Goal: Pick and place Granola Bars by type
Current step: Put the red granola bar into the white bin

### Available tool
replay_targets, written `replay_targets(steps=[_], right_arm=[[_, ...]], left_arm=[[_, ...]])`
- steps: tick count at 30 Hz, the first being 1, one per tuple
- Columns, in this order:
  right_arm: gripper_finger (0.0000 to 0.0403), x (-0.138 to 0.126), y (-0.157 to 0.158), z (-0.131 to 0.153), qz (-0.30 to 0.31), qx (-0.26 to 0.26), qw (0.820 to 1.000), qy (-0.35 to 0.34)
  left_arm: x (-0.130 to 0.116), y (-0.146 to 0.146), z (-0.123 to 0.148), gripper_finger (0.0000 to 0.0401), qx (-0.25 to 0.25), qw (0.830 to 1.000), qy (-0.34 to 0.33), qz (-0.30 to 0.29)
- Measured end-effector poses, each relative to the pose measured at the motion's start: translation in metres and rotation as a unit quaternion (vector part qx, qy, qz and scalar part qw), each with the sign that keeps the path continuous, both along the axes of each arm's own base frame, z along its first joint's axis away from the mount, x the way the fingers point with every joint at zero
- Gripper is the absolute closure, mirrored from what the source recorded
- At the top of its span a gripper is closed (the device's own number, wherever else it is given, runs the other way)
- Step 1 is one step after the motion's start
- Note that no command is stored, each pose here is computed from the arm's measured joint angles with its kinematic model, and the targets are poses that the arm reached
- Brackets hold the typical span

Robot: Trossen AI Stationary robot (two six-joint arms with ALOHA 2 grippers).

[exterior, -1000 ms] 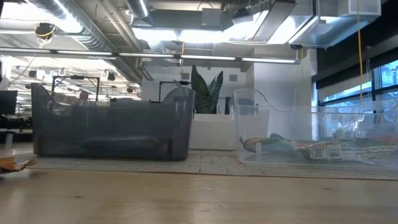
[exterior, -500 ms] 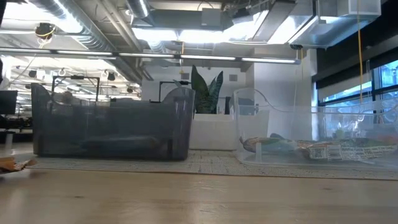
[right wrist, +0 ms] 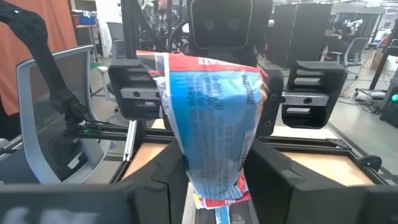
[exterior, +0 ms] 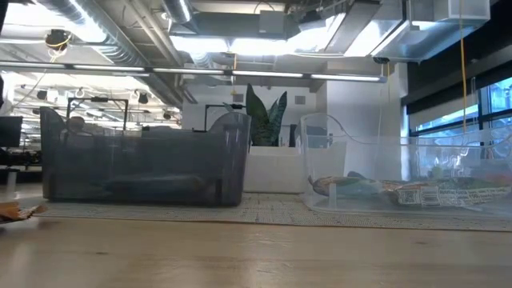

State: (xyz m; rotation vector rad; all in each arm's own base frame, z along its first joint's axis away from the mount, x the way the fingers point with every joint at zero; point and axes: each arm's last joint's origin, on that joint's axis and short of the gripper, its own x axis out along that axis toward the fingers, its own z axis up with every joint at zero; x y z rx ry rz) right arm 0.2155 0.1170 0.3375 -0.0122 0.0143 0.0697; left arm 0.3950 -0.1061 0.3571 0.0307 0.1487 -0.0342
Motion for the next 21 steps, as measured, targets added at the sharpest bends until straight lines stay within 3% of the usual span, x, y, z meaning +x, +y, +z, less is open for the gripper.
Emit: replay_targets(steps=[17, 21], right_arm=[[0.0292, 0.000, 0.000, -0.001, 0.001, 0.009, 1.000, 0.001], [0.0293, 0.000, 0.000, -0.002, -0.007, 0.006, 1.000, 0.008]], left_arm=[[-0.011, 0.004, 0.002, 0.0276, 0.015, 0.999, 0.039, 0.024], [-0.013, 0.005, -0.005, 0.0276, 0.015, 0.996, 0.080, 0.029]])
